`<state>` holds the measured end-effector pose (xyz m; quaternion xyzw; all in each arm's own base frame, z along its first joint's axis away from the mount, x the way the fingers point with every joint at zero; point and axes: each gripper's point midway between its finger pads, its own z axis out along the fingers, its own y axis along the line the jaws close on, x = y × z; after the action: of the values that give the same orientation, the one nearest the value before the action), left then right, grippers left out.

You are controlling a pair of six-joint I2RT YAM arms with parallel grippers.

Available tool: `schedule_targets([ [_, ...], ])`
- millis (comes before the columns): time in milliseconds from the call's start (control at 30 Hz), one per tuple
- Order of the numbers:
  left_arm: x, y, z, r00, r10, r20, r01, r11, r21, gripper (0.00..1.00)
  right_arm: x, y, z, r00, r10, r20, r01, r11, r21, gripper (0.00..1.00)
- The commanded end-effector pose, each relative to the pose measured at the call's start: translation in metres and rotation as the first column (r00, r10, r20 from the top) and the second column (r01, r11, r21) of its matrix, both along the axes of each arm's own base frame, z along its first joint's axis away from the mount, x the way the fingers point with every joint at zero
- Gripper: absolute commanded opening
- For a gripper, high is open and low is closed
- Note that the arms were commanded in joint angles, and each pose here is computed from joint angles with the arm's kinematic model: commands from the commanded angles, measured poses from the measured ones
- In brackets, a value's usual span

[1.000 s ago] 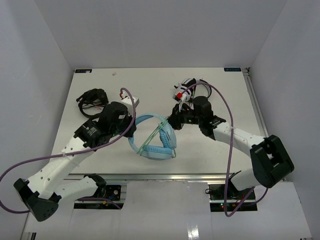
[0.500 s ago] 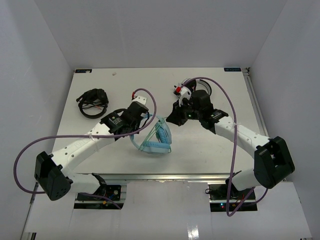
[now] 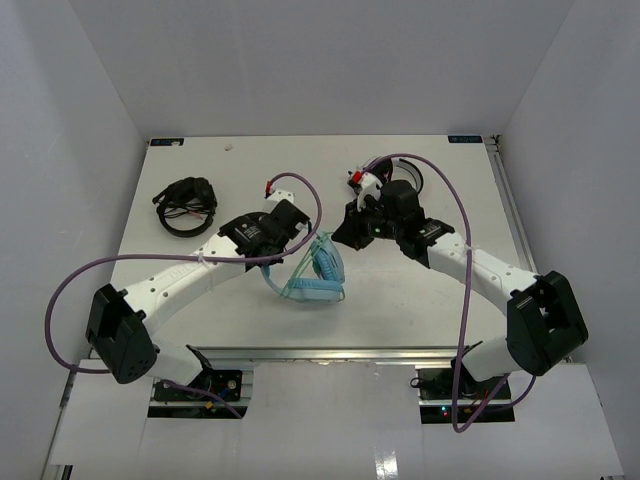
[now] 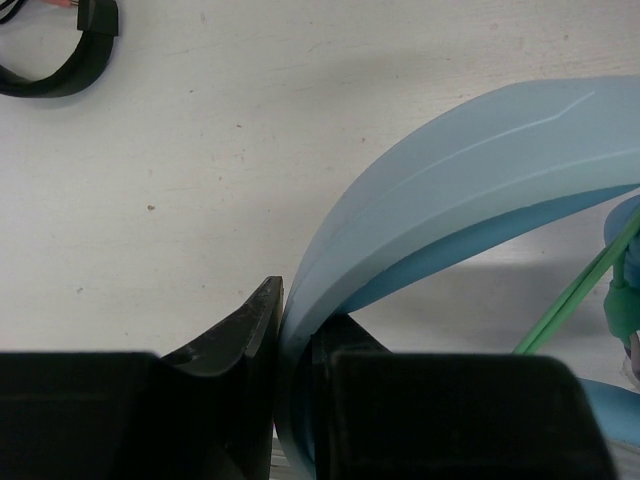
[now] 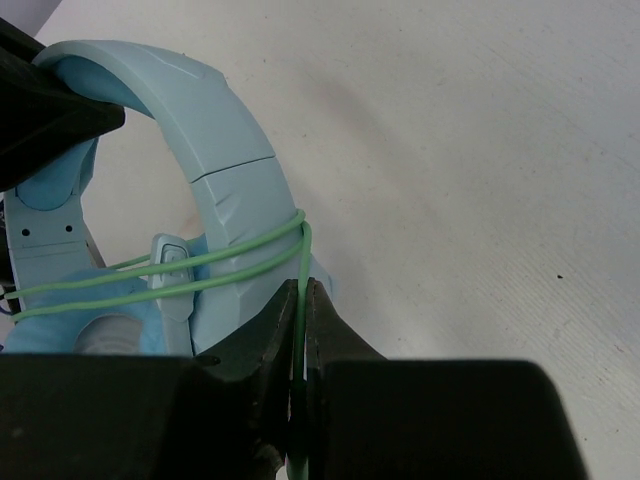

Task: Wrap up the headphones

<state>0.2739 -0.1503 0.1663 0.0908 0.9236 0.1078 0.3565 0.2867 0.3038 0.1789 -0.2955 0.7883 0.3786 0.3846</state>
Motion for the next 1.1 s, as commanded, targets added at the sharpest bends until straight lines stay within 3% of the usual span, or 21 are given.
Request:
schedule_targets([
  [0,0.004,0.027,0.013,0.987,0.149,0.06,-0.153,0.985,0.077,0.0,0.018,0.008,0.023,0.998,-0.048,0.04,0.045,0.997,0.061,0.08],
  [300,0.013,0.013,-0.007,0.956,0.272,0.107,-0.274,0.962,0.011,0.0,0.043,0.004,0.018,0.98,-0.2,0.001,0.199,0.978,0.058,0.08],
  [500,0.02,0.014,-0.028,0.934,0.335,0.125,-0.344,0.937,0.058,0.0,0.044,0.003,0.016,0.97,-0.241,-0.028,0.243,0.966,0.089,0.08],
  [1067,0.034,0.0,-0.041,0.939,0.315,0.135,-0.323,0.946,0.034,0.0,0.052,0.0,-0.006,0.95,-0.31,-0.033,0.311,0.95,0.028,0.19],
])
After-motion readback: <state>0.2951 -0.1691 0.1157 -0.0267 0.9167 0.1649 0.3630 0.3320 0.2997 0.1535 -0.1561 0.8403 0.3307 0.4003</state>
